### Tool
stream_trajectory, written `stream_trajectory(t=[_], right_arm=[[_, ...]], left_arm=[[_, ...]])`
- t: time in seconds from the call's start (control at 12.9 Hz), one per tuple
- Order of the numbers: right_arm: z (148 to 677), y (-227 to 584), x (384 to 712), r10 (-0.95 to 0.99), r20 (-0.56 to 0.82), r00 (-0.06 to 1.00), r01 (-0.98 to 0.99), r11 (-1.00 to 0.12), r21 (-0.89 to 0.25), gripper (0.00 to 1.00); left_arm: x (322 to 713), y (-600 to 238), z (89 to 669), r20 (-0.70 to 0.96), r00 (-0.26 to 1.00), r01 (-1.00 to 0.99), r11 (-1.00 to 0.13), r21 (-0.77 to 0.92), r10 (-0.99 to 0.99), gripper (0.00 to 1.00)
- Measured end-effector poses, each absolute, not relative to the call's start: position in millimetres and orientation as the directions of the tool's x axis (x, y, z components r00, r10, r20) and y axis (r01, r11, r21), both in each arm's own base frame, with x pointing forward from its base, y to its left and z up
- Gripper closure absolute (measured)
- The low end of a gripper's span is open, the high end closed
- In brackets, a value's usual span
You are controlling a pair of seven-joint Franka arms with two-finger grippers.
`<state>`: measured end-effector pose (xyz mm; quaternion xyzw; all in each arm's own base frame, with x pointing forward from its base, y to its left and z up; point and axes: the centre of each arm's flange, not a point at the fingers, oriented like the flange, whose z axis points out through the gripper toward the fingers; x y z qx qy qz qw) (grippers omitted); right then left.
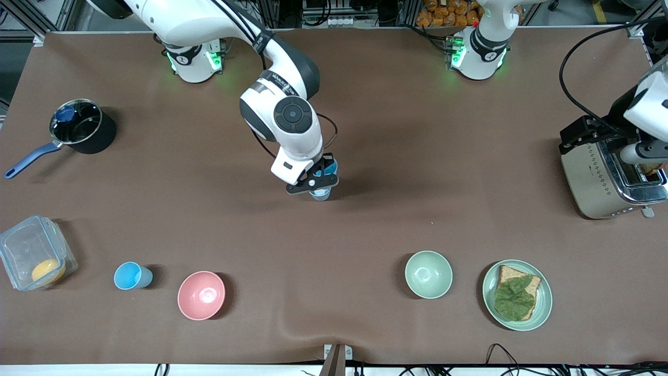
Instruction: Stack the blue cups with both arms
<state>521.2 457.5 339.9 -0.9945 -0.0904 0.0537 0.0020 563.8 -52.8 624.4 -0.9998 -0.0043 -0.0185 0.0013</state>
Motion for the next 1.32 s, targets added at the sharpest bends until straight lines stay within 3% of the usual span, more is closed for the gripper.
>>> stream_trajectory(t=[0.7,0.78,1.09,1.32], right_arm=[[311.3,457.5,517.4,0.110,-0.163,0.981,0.115,-0.993,0.025,0.96],[311.2,458.4,516.8,0.111,-0.163,0.980,0.116,-0.993,0.024,0.91],[321.6,454.6,527.7,0.095,-0.142,0.985,0.098,-0.995,0.014,0.46],[347.7,393.9,581.3,0.051,-0.104,0.993,0.051,-0.999,-0.005,0.10]], left_arm=[[558.4,-47.9,624.6,0.028,0.999,0.017,-1.000,-0.009,0.017,0.00],[558.4,-47.8,624.7,0.029,0.999,0.017,-1.000,-0.010,0.017,0.00],[558.1,-47.7,624.0,0.025,1.000,0.017,-1.000,-0.011,0.017,0.00],[557.7,-48.0,619.2,0.010,1.000,0.016,-1.000,-0.012,0.016,0.00]])
